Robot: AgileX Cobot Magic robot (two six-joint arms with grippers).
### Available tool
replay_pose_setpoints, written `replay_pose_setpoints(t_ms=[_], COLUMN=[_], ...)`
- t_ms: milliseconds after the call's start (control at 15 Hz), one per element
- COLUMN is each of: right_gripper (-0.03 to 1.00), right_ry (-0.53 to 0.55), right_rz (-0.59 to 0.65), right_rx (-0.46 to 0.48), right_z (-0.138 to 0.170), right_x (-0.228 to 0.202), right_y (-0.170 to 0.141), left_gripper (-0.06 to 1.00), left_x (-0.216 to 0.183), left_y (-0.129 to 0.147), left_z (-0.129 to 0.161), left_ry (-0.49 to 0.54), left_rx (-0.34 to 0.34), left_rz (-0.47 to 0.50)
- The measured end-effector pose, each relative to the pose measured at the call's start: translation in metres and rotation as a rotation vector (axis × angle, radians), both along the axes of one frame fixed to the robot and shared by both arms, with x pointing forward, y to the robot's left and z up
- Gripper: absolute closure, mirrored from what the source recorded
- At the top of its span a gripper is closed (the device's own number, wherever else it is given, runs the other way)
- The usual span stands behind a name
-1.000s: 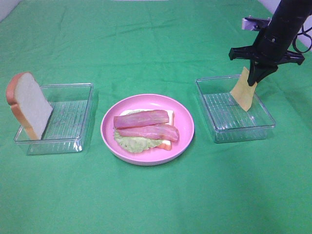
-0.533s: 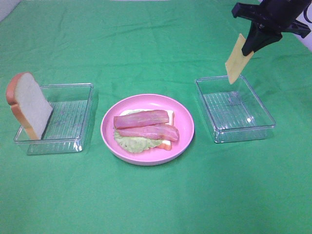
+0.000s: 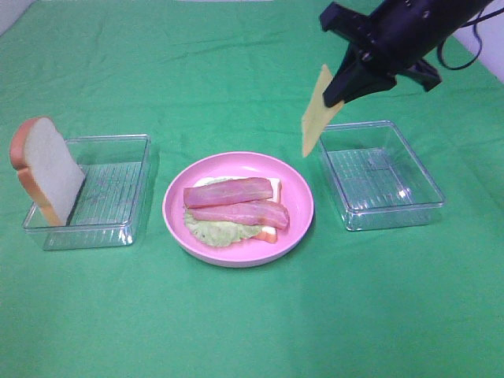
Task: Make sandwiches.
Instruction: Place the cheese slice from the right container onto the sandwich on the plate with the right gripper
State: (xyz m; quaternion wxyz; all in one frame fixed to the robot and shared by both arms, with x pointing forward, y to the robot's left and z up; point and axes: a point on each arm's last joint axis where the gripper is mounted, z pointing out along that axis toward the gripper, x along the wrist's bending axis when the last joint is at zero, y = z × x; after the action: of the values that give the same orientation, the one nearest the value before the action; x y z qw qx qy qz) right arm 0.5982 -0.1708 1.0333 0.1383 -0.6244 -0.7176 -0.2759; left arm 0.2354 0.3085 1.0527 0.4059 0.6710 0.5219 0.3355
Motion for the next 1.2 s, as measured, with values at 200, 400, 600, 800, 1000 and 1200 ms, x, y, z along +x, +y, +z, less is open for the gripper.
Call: replay_pose_setpoints(t_ms=[200,400,600,800,1000,1200], right_gripper=[0.97,0.97,0.97,0.97,0.97,0.97], right_ry=[-0.012,0.001,0.05,0.082,0.108,0.12], right_rz=[0.034,0.03,0.017,0.007,0.013,0.046], right_rx=[0.063,0.182,0.276,0.306,0.277,0.147], right_z=[-0.022,-0.04,-0.061,-0.08,-0.098,-0.108], right_x=[-0.01,-0.012,-0.009,-0.004,-0.002,-0.005], right_y=[0.052,0.092,0.109,0.113,0.114,0.106], left_gripper=[0.11,0.11,0.11,0.11,0.11,0.11], left_x=[0.0,0.0,0.0,0.0,0.0,0.0], left_y=[0.0,0.0,0.0,0.0,0.0,0.0], left_z=[0.0,0.0,0.0,0.0,0.0,0.0], left_ry=[0.0,0.0,0.0,0.0,0.0,0.0], left_rx=[0.0,0.0,0.0,0.0,0.0,0.0], left_rz=[0.0,0.0,0.0,0.0,0.0,0.0])
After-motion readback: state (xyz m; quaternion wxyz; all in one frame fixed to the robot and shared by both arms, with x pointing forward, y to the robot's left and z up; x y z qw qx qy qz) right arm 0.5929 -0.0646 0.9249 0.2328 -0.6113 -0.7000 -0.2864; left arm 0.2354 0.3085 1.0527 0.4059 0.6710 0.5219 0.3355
